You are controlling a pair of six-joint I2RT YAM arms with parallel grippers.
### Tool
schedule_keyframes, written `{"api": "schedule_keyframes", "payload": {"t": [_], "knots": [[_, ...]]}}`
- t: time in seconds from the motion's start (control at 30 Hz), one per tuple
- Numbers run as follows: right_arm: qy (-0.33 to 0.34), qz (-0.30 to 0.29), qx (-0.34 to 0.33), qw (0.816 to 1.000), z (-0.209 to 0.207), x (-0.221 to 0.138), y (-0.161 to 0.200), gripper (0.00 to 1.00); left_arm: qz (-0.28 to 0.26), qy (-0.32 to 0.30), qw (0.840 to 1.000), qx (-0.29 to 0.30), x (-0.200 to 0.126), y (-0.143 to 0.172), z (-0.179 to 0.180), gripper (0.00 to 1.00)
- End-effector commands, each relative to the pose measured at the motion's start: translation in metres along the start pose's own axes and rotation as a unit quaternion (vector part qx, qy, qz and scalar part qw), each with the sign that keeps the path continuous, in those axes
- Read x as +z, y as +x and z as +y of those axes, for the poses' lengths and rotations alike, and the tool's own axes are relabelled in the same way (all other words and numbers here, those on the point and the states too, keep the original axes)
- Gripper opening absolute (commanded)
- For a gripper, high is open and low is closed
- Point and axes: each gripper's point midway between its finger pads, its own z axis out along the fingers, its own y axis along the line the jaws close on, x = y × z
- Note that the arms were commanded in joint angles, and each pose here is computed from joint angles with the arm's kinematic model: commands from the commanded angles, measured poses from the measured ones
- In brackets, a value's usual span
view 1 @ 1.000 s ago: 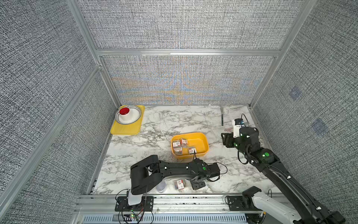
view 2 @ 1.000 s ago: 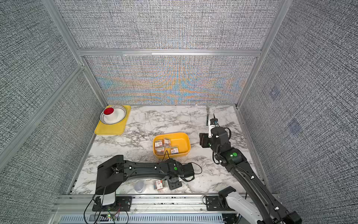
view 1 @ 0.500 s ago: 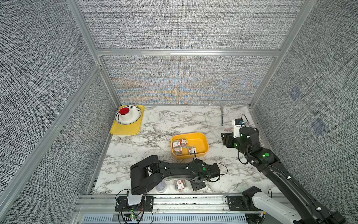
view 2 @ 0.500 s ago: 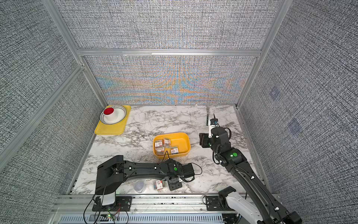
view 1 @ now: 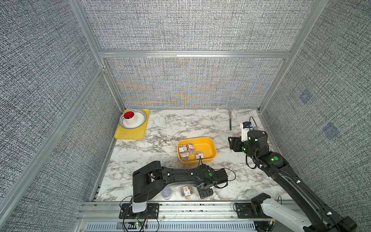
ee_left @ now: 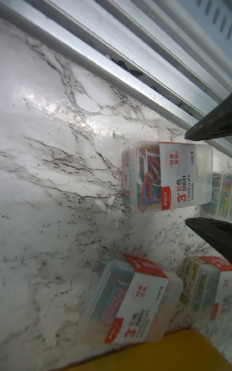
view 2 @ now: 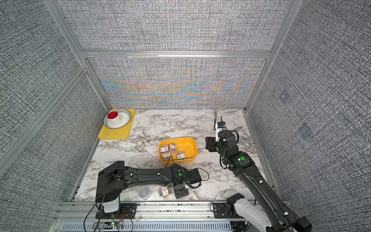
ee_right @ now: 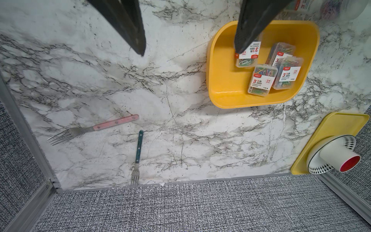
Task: Take the paper clips out of the storage box
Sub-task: Place the boxed paper clips at the center of the board.
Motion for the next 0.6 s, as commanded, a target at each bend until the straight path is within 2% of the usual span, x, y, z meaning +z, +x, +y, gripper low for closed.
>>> {"api": "schedule_keyframes", "payload": {"t": [0.0, 0.17, 0.3, 0.47, 0.57], "knots": [[-0.007, -0.017, 0.004, 1.0, 0.004, -0.002, -0.011, 0.72, -0.025, -0.017, 1.0, 0.006, -0.02, -0.006, 0.007, 0.64], [-0.011, -0.018, 0.005, 1.0, 0.006, 0.0, -0.013, 0.73, -0.091, -0.056, 0.994, -0.003, -0.07, -0.017, 0.025, 0.64], [-0.022, -0.012, 0.008, 1.0, 0.01, 0.004, -0.011, 0.72, -0.154, -0.11, 0.982, -0.028, -0.118, -0.016, 0.05, 0.64], [-0.036, -0.004, 0.015, 0.999, 0.015, 0.008, -0.007, 0.72, -0.225, -0.183, 0.95, -0.12, -0.17, 0.009, 0.102, 0.67], [-0.05, -0.002, 0.022, 0.999, 0.02, 0.01, -0.004, 0.72, -0.261, -0.232, 0.915, -0.203, -0.193, 0.04, 0.14, 0.71]]}}
